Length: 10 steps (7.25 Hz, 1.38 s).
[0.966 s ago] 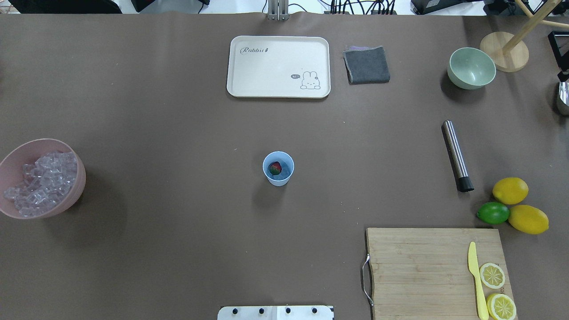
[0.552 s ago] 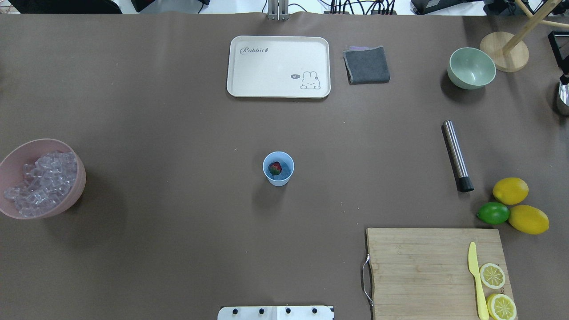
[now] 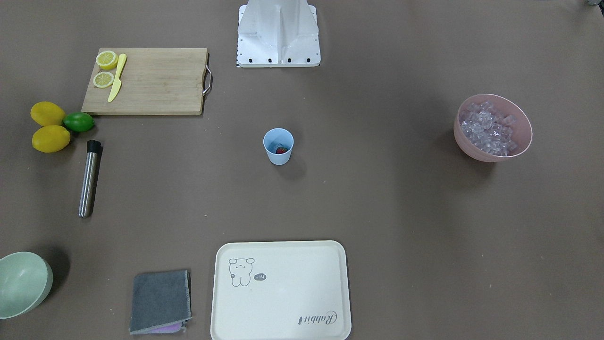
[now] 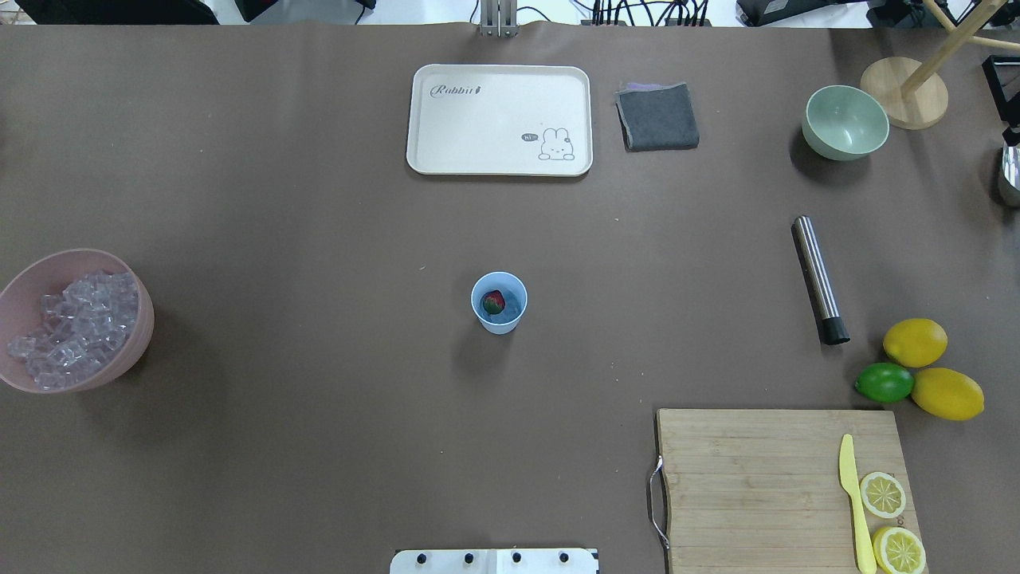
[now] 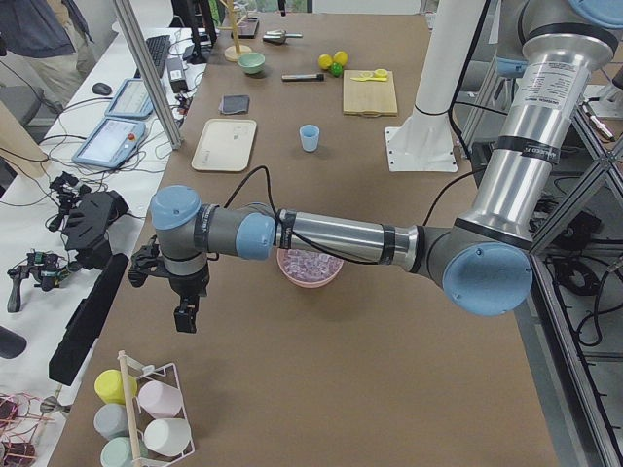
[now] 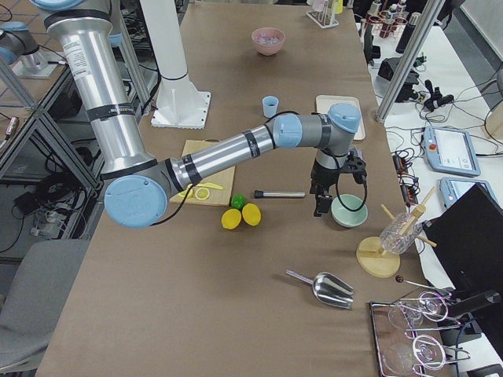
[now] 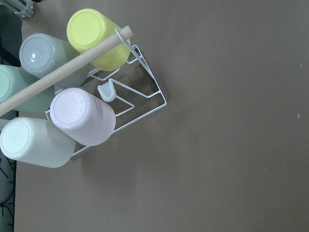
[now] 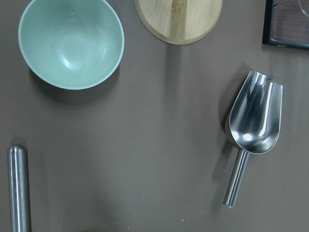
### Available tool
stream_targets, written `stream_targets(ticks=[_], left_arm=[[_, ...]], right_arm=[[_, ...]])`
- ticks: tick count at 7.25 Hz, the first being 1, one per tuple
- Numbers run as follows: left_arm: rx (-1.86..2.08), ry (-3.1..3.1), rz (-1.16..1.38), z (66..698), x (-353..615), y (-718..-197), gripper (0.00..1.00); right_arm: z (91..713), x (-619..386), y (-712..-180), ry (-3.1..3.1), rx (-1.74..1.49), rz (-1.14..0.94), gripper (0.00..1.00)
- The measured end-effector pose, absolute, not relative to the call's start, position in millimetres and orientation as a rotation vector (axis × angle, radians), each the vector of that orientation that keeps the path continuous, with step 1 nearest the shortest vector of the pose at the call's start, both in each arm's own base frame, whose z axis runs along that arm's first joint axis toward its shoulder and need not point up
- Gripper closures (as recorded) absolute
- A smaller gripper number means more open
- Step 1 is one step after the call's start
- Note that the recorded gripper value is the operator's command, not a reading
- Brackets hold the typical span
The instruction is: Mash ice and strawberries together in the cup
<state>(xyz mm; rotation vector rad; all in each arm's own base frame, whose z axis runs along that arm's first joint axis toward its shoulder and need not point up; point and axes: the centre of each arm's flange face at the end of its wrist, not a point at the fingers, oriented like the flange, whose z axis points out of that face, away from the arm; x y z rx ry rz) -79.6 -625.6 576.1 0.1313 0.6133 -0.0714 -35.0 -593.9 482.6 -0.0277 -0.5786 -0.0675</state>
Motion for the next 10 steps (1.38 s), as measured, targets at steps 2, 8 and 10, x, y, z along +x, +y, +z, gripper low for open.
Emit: stream_targets(ticks=[2,8,10], left_arm=[[0.164,0.617,-0.083,553.2,-76.3,-624.5,0.02],[0.187,0.618,-0.074,517.5,-73.1,-581.6,0.02],[0.194,0.622,-0.07,513.9,-72.6,-580.5,0.02]], right_arm=[[481.5,-32.8,-594.7,-0.579,-0.028,-0.064,0.01],[490.9,-28.9,-595.9,-0.519,-0.038,-0.057,0.01],[495.5,-27.2,-592.4,-0.486,-0.037,-0.062,0.01]])
